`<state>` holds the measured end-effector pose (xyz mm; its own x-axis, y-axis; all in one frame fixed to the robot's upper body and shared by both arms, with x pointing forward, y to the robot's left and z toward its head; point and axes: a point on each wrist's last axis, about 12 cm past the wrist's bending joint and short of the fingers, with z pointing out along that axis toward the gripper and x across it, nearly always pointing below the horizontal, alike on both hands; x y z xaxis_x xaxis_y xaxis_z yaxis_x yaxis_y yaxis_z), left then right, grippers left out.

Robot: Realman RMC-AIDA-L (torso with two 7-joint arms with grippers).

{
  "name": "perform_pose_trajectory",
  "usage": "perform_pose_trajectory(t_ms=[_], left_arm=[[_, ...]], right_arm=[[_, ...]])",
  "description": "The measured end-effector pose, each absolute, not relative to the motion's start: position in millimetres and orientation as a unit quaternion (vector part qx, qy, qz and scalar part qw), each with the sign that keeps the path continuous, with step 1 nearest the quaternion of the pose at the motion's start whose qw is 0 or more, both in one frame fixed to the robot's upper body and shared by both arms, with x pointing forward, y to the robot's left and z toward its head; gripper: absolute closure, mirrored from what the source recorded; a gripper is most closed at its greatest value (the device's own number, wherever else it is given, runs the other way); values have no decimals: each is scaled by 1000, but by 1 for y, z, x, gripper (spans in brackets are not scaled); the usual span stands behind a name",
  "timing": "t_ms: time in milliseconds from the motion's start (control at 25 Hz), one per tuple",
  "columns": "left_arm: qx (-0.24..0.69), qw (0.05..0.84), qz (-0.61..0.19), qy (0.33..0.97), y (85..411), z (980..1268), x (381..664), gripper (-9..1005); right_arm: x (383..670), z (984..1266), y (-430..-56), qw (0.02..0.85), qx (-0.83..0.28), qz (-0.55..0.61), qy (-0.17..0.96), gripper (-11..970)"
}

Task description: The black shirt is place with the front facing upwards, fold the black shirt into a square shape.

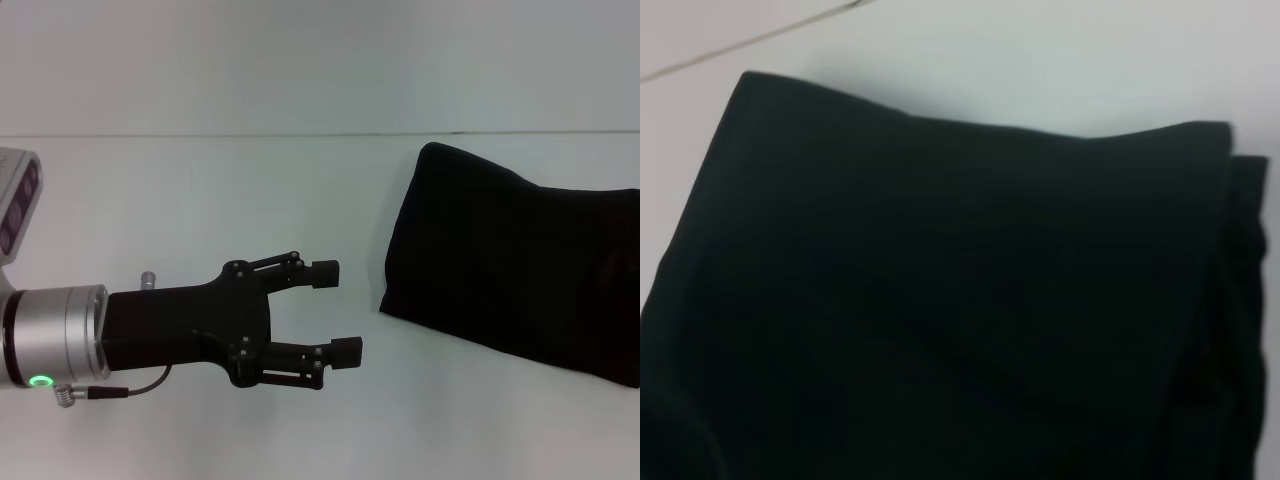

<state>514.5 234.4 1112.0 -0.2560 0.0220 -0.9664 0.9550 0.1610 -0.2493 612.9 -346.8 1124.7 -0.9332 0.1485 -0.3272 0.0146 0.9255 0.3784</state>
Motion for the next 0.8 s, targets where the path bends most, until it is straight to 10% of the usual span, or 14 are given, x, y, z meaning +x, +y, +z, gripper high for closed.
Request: perform_pose_trajectory(t_ms=[800], left_arm=[[392,465,-510,609,238,1112,513,48]], right_arm=[[625,1128,-322,180,-3,202,963,62]])
